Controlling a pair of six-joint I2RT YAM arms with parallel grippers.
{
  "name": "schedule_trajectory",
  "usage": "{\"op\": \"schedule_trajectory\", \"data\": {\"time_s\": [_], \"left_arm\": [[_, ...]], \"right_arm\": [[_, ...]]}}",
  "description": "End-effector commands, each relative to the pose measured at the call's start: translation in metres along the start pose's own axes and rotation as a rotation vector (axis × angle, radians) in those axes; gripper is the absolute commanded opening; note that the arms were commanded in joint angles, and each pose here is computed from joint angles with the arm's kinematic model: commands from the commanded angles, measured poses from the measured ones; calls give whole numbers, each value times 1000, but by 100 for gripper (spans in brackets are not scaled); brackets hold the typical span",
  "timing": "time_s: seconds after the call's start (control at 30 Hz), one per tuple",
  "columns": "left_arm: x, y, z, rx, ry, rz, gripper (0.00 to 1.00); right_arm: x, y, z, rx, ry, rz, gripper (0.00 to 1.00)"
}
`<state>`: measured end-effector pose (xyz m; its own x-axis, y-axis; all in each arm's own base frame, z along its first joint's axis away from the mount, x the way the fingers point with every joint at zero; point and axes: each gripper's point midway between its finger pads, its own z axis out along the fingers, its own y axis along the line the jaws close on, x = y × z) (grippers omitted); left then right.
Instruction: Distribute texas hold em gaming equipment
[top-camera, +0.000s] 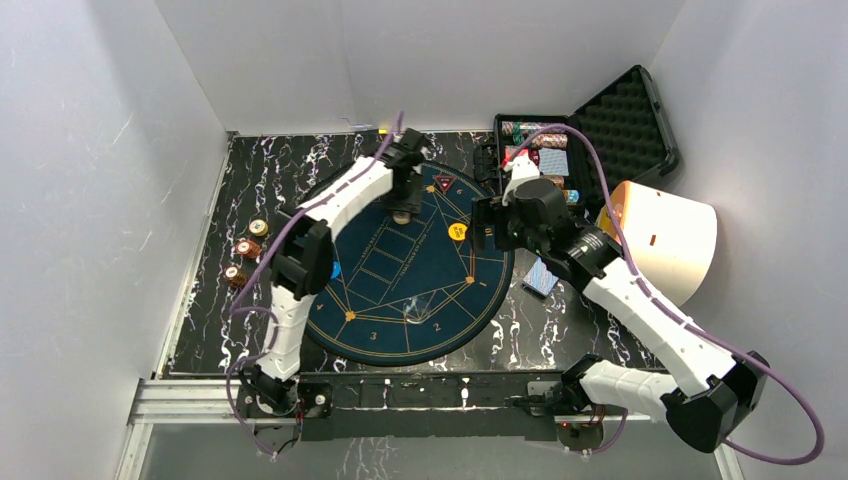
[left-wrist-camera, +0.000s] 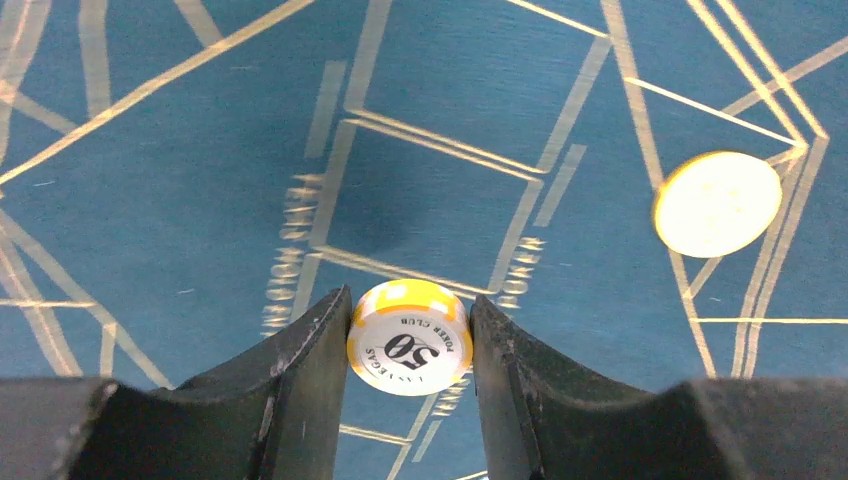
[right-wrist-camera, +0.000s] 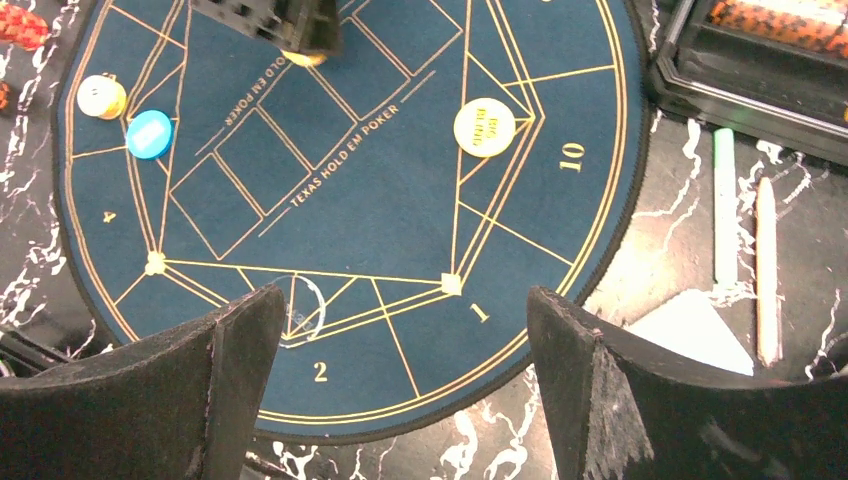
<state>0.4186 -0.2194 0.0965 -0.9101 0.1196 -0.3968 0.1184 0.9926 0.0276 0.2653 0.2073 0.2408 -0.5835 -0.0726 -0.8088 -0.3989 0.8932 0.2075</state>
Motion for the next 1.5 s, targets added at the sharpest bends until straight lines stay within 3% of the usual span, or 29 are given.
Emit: {"op": "schedule_trajectory", "data": {"time_s": [0.0, 0.13, 0.33, 0.67, 0.9, 1.13, 1.27, 1.47], "left_arm": [[6, -54, 0, 26, 5, 51, 20], [17, -111, 6, 86, 7, 116, 20], [25, -167, 12, 173, -4, 161, 21], [24, -220, 12, 300, -76, 187, 21], [31, -230, 33, 316, -52, 206, 22], [41, -231, 40, 313, -28, 240, 34], [39, -232, 36, 322, -36, 247, 56], [8, -229, 0, 367, -106, 245, 62]], "right_arm": [[21, -21, -3, 90, 32, 26, 98], [25, -33, -12, 143, 17, 54, 98], [-2, -45, -52, 178, -156, 79, 98], [-10, -47, -71, 173, -209, 61, 98], [-15, -43, -80, 141, -239, 63, 98], [-16, -41, -80, 123, -259, 63, 98], [-16, -37, -75, 103, -257, 60, 98], [-23, -32, -75, 82, -271, 51, 98]]}}
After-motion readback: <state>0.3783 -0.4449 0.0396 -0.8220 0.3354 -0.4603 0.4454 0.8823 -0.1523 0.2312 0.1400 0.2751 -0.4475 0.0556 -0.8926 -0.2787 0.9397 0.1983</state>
